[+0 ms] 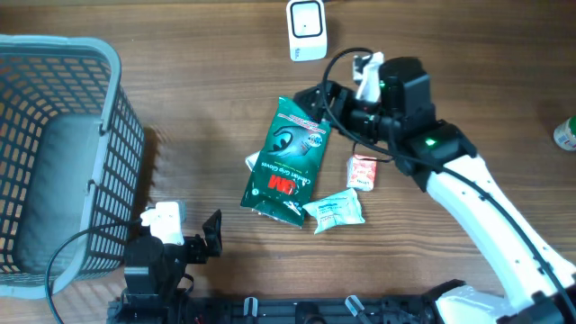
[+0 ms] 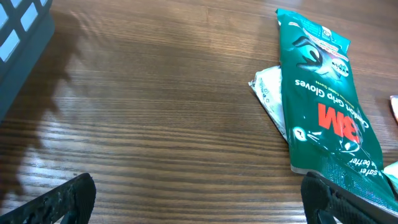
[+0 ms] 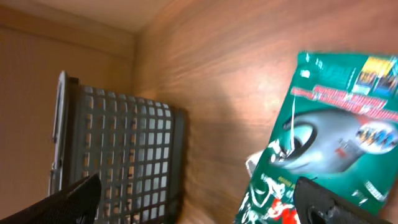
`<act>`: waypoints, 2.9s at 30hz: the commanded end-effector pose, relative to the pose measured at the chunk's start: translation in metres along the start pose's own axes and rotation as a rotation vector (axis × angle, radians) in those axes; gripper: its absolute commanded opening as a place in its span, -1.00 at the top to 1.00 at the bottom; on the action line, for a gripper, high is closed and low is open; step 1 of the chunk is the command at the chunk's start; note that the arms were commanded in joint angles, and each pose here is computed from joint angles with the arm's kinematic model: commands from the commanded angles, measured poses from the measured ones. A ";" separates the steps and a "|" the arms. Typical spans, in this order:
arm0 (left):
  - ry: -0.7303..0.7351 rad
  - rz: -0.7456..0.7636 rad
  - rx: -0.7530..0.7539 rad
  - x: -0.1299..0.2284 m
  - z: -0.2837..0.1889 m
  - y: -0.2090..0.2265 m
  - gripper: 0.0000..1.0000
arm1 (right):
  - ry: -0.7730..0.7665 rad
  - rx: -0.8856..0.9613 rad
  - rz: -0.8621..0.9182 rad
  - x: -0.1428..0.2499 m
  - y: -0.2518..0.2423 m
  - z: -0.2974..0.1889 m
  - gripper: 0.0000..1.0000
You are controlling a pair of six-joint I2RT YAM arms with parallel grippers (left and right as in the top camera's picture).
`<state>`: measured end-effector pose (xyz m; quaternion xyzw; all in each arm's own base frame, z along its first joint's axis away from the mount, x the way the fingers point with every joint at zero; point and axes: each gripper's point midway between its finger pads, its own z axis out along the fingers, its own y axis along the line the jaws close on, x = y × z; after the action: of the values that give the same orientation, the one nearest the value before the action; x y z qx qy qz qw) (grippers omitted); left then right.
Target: Scan the item barcode
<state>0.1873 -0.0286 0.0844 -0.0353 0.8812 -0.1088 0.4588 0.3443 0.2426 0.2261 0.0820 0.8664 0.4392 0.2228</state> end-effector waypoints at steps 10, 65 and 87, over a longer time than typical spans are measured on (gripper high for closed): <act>-0.004 -0.007 0.001 0.000 0.000 0.000 -1.00 | 0.280 0.174 0.058 0.070 -0.031 0.156 0.14; -0.004 -0.007 0.001 0.000 0.000 0.000 -1.00 | 0.158 1.100 0.318 0.030 -0.137 0.035 -0.48; -0.004 -0.007 0.001 0.000 0.000 0.000 -1.00 | 0.267 1.434 0.465 0.071 -0.200 0.025 -0.41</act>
<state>0.1873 -0.0286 0.0844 -0.0354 0.8811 -0.1089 0.4588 0.3016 0.1792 0.0270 0.3185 0.9296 -0.1482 -0.1112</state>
